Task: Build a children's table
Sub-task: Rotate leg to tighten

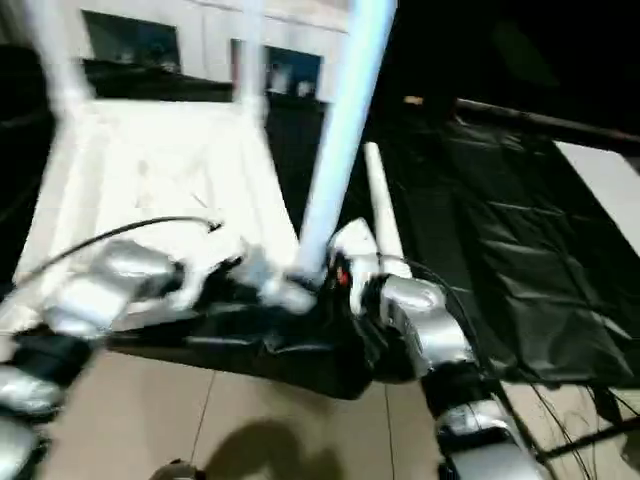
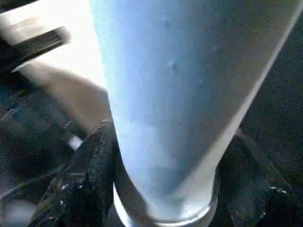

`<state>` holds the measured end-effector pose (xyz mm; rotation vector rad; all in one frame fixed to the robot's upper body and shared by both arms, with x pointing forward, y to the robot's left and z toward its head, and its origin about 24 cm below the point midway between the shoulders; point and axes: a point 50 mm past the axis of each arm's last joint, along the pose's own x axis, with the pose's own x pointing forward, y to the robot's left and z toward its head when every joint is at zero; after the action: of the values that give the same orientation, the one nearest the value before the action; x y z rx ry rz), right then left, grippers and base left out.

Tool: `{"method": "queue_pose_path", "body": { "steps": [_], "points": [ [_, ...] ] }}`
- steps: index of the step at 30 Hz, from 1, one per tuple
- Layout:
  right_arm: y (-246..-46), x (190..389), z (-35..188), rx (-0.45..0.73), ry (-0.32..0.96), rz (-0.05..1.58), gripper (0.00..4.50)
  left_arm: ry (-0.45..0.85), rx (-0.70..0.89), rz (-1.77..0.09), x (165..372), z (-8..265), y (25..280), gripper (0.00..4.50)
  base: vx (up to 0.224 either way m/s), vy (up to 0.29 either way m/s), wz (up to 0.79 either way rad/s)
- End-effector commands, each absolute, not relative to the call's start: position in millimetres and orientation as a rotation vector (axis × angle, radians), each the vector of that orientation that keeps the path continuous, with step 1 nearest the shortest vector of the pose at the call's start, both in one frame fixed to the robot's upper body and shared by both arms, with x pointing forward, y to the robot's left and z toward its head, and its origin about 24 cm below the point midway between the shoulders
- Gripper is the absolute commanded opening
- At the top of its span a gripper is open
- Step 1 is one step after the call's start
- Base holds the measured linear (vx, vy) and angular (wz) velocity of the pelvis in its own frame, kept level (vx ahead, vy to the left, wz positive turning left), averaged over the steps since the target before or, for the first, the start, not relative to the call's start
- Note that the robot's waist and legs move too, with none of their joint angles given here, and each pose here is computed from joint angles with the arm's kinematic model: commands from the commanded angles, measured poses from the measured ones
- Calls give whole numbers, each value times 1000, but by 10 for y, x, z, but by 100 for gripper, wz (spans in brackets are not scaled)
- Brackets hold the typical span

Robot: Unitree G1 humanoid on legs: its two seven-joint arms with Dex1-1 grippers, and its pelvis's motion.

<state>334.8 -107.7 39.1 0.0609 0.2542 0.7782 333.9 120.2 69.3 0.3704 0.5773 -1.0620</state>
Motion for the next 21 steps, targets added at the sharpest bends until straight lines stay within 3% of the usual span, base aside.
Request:
{"method": "queue_pose_path", "body": {
  "steps": [1,4,7,12,13,16,21],
  "points": [
    [-1090,3377,195,105,360,594,259,528,334,-908,3491,781,1200,0,0,0,0],
    [-1010,3497,178,154,390,371,259,505,329,-770,3632,810,1141,0,0,0,0],
    [-973,3536,182,136,397,305,259,490,323,-718,3695,823,1095,0,0,0,0],
    [-910,3553,206,113,370,317,259,486,340,-725,3717,801,1024,0,0,0,0],
    [-884,3548,220,153,360,348,312,484,338,-731,3714,798,1018,0,0,0,0],
    [-819,3553,292,231,313,424,328,472,334,-756,3714,790,993,0,0,0,0],
    [-869,3585,449,136,212,460,348,419,339,-785,3727,822,951,0,0,0,0]
  ]
}}
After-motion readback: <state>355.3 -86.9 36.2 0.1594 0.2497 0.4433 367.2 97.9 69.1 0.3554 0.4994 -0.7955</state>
